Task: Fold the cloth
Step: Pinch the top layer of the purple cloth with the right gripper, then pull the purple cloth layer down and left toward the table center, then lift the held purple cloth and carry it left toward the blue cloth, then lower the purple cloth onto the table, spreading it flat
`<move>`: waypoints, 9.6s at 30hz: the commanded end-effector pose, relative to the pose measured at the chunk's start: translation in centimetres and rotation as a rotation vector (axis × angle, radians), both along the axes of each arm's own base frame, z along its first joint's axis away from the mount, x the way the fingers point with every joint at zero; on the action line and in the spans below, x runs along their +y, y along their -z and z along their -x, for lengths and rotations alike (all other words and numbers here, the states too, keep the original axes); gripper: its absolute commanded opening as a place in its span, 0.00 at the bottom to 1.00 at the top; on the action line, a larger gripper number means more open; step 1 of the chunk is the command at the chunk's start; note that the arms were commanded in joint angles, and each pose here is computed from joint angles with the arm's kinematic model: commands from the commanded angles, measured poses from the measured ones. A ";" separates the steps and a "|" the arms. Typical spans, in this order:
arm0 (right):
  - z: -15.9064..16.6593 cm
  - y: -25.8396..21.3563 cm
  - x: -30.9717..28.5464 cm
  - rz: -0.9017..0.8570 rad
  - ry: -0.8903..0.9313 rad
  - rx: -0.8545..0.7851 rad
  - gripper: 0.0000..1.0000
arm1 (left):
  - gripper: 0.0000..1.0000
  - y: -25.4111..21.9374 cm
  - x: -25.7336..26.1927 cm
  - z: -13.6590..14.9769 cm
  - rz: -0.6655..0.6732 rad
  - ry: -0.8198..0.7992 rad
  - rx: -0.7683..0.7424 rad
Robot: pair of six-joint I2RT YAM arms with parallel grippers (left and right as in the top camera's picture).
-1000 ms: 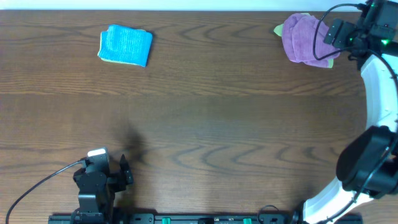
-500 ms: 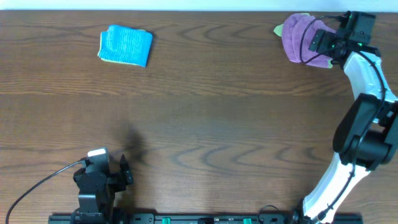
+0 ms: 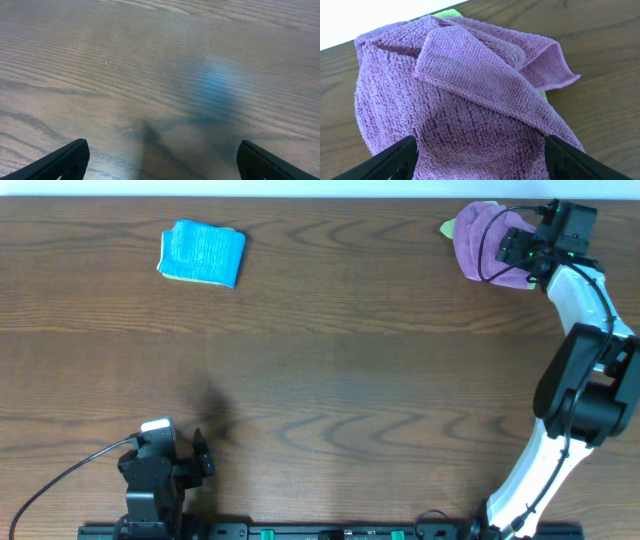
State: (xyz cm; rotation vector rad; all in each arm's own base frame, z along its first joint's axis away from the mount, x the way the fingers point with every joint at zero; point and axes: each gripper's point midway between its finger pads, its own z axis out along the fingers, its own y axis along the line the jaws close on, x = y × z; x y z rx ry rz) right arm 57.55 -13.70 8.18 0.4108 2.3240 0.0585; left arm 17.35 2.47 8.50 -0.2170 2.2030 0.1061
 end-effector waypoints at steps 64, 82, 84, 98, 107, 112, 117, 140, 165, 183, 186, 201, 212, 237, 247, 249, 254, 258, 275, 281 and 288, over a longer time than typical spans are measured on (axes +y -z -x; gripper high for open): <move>22.1 -19.1 21.9 0.033 -0.503 0.214 0.01 | 0.95 0.1 0.2 0.0 0.000 -0.014 -0.003; 37.2 -15.2 32.8 -0.109 -0.887 0.232 0.01 | 0.95 0.1 0.2 0.0 0.000 -0.014 -0.003; 37.8 -15.5 34.9 -0.119 -0.948 0.205 0.01 | 0.95 0.1 0.2 0.0 0.001 -0.013 -0.003; 31.8 -10.5 39.0 0.054 -0.912 0.187 0.01 | 0.95 0.1 0.2 0.0 0.001 -0.013 -0.003; 14.1 -10.5 30.7 0.153 -0.445 -0.113 0.99 | 0.95 0.1 0.2 0.0 0.001 -0.013 -0.003; 13.7 -12.0 27.6 0.120 -0.402 -0.101 0.99 | 0.95 0.1 0.2 0.0 0.001 -0.013 -0.003; 16.3 -11.0 29.2 0.040 -0.506 -0.010 0.99 | 0.95 0.1 0.2 0.0 0.001 -0.013 -0.003; 16.1 -0.3 36.1 -0.422 -0.489 0.275 0.74 | 0.95 0.0 0.4 0.0 -0.007 -0.023 -0.007; 13.7 4.1 37.6 -0.511 -0.409 0.272 0.66 | 0.95 -0.3 -5.7 -0.2 0.208 0.262 -0.017; 13.7 6.3 38.1 -0.522 -0.404 0.298 0.65 | 0.95 -0.3 -5.7 -0.2 0.208 0.262 -0.017; 13.5 6.3 37.9 -0.514 -0.398 0.289 0.46 | 0.95 -0.3 -5.7 -0.2 0.209 0.262 -0.017; 11.9 1.6 41.8 -0.621 -0.584 0.149 0.01 | 0.95 -0.3 -5.7 -0.2 0.208 0.262 -0.017; 11.0 -5.6 48.4 -0.586 -0.747 -0.020 0.01 | 0.95 -0.3 -5.7 -0.2 0.208 0.262 -0.017; 10.8 -12.2 51.2 -0.475 -0.892 -0.123 0.01 | 0.95 -0.4 -5.8 -0.3 0.209 0.263 -0.022; 8.0 -16.6 49.0 -0.433 -0.886 -0.234 0.01 | 0.95 -0.6 -6.1 -0.3 0.219 0.278 -0.027; 7.9 -16.4 49.1 -0.402 -0.873 -0.238 0.01 | 0.95 -0.7 -6.1 -0.4 0.218 0.279 -0.034; 8.1 -16.2 49.5 -0.388 -0.876 -0.239 0.01 | 0.95 -0.9 -6.1 -0.5 0.218 0.280 -0.044; 8.8 -15.8 50.6 -0.366 -0.915 -0.240 0.01 | 0.95 -1.0 -6.1 -0.6 0.227 0.274 -0.048; 10.5 -9.6 55.6 -0.379 -1.013 -0.166 0.59 | 0.95 -1.1 -6.1 -0.7 0.487 0.083 -0.044; 10.6 -10.9 53.5 -0.379 -0.974 -0.125 0.86 | 0.95 -1.2 -6.1 -0.7 0.506 0.070 -0.050; 11.8 -11.9 49.3 -0.284 -0.985 -0.048 0.91 | 0.95 -1.9 -6.1 -1.2 0.551 0.047 -0.081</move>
